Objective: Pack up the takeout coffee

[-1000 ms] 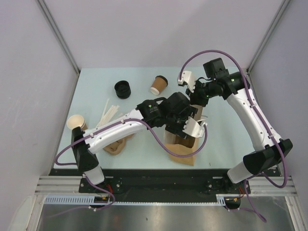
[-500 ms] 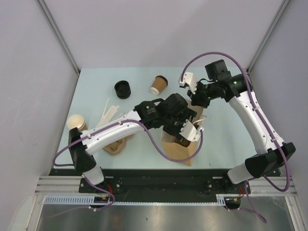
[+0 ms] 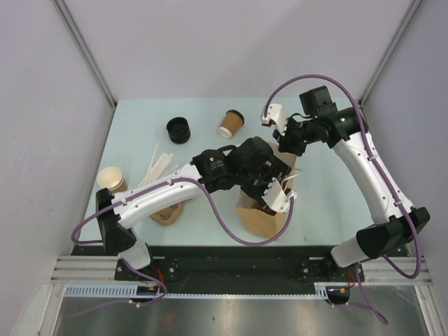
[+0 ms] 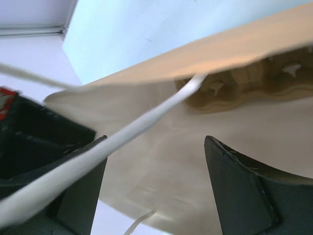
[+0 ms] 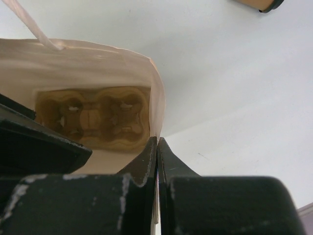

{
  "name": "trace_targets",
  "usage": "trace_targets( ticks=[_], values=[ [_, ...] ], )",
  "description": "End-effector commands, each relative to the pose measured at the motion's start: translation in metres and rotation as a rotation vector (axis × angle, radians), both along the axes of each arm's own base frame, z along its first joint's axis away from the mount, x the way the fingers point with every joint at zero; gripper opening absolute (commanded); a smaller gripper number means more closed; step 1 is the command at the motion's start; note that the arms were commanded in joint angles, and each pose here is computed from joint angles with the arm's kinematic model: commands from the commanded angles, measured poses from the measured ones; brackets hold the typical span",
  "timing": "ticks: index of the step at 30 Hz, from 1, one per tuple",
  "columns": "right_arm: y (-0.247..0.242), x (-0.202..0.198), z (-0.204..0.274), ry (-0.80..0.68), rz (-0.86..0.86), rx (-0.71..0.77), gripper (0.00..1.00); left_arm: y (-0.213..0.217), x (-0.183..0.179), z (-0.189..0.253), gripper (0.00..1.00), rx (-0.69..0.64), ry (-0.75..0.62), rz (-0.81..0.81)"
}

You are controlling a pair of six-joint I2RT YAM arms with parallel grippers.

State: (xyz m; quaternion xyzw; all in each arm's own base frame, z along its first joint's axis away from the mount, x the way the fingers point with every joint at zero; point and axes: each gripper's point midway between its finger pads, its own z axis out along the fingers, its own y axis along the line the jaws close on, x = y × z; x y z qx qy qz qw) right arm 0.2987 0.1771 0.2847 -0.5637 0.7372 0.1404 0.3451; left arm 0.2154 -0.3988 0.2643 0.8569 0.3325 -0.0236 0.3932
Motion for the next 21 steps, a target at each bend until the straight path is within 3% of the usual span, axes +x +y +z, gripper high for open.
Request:
trace_targets(
  ticks=[1,12,16,19,21],
  values=[
    [0.001,0.004,0.007,-0.035,0.011,0.016,0.0,0.002,-0.003,0.056,0.85,-0.166,-0.038,0.023],
    [-0.008,0.005,0.006,-0.046,-0.005,0.016,0.0,0.02,-0.018,0.111,0.87,-0.327,-0.018,0.033],
    [-0.015,0.008,0.005,-0.049,-0.025,0.015,0.0,0.031,-0.021,0.158,0.88,-0.519,0.048,0.063],
    [-0.02,0.011,0.008,-0.058,-0.047,0.022,0.0,0.043,-0.002,0.205,0.93,-0.736,0.146,0.183],
    [-0.025,0.014,0.01,-0.061,-0.065,0.026,0.0,0.064,0.031,0.234,0.99,-0.892,0.234,0.346]
  ],
)
